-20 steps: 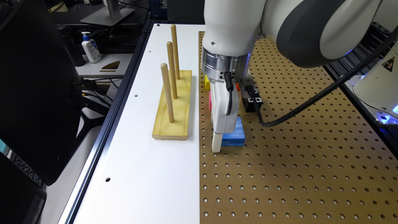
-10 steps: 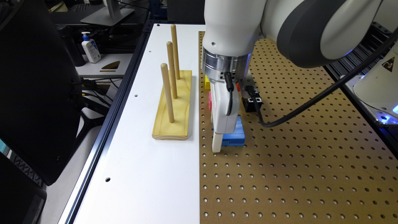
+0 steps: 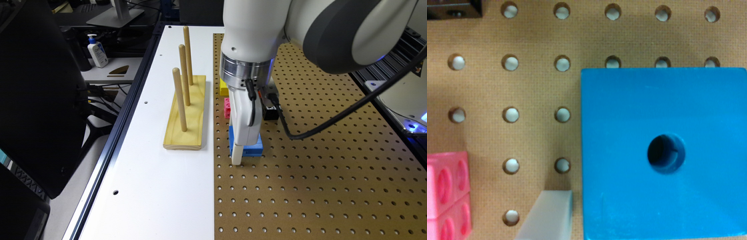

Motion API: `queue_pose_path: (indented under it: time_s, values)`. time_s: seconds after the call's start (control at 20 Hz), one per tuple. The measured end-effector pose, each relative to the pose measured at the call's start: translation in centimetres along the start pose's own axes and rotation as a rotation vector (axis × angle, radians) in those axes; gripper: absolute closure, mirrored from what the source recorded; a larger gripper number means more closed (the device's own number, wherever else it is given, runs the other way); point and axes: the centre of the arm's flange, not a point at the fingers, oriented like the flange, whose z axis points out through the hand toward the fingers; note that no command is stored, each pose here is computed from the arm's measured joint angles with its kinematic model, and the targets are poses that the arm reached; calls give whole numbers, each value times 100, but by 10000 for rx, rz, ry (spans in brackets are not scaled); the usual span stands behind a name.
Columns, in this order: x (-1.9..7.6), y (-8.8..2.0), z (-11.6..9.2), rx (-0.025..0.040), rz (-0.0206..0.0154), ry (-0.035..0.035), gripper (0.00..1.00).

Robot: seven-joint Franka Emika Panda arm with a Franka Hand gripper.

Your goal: Pick up blue block.

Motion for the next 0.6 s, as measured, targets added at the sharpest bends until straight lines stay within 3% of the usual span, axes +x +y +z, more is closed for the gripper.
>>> queue_pose_path:
  time_s: [0.35, 0.4, 0.6]
  values:
    - [-30, 14, -1, -25, -34, -20, 0]
    - [-22, 17, -3, -20, -20, -15, 100]
    - [-22, 17, -3, -19, -20, -15, 100]
